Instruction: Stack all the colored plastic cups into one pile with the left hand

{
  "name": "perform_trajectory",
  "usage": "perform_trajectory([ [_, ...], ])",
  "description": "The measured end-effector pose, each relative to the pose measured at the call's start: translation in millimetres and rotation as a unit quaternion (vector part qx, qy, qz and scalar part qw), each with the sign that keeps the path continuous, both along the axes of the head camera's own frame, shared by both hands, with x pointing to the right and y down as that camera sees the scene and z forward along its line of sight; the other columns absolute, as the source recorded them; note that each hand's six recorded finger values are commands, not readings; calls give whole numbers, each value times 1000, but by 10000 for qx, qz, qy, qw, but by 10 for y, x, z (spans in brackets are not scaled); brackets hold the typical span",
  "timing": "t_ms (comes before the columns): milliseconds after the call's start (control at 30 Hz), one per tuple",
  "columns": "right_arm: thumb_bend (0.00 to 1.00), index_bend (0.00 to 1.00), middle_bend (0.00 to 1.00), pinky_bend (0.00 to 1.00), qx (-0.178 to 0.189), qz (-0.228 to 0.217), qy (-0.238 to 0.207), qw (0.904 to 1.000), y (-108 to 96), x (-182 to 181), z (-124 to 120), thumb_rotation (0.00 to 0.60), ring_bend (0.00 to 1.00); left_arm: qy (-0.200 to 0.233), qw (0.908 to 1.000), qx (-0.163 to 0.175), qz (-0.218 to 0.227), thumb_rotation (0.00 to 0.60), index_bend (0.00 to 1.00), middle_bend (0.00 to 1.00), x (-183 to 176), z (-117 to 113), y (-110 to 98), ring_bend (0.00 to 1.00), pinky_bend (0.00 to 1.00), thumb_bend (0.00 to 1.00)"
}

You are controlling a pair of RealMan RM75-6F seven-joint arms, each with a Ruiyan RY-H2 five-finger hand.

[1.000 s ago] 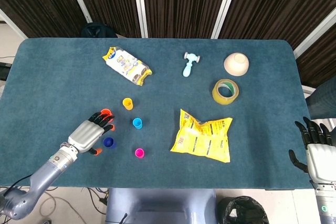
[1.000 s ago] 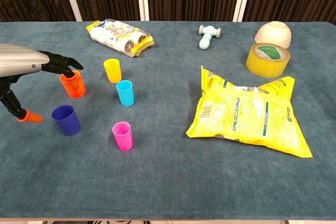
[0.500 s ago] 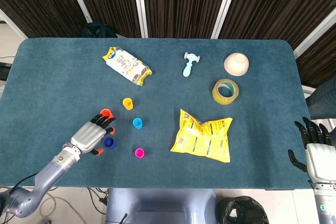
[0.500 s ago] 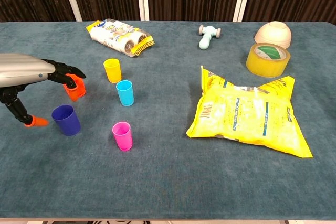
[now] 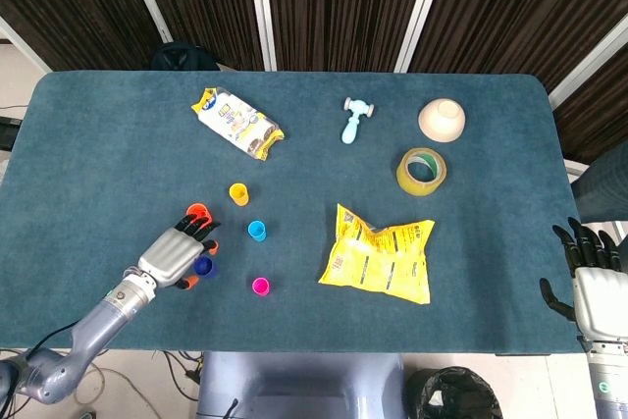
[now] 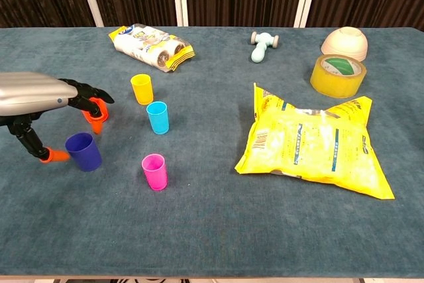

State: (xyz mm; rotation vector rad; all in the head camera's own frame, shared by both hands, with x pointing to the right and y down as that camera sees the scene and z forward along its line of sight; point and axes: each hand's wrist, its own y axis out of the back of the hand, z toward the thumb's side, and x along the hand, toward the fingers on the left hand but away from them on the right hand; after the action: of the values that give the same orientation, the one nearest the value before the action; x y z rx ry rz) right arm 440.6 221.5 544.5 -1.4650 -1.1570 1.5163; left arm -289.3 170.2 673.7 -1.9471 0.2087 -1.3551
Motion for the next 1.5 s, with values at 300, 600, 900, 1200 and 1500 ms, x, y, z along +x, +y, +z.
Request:
perform_trajectory([
  [300, 416, 115, 54, 43, 43, 34, -23, 10000, -5, -2, -5, 600, 99, 52, 10000, 2, 5, 600, 460, 113, 23, 16, 9, 0, 47, 313],
  [600, 416, 115, 53, 43, 91, 56, -56, 9999, -6, -4, -7, 600, 99, 177, 9994, 217, -182, 600, 471, 115, 3, -87, -124, 0, 47, 314],
  [900, 416, 116, 54, 43, 41, 69, -29, 10000, 1, -3, 29, 600, 99, 453, 9947, 815, -439, 600, 472, 115, 5, -422, -567, 0, 47, 313],
  [1200, 416, 115, 54, 43, 11, 59, 50, 10000, 1, 5, 50, 600, 99, 217, 9910, 1009, -848, 600, 472, 114, -187, -519, -1084, 0, 47, 314],
  [1500, 416, 116, 54, 43, 47, 66, 70, 9999, -5, 2, 44, 600, 99, -12, 9909, 847, -1046, 600, 472, 114, -346, -391, -1153, 0, 47, 313],
])
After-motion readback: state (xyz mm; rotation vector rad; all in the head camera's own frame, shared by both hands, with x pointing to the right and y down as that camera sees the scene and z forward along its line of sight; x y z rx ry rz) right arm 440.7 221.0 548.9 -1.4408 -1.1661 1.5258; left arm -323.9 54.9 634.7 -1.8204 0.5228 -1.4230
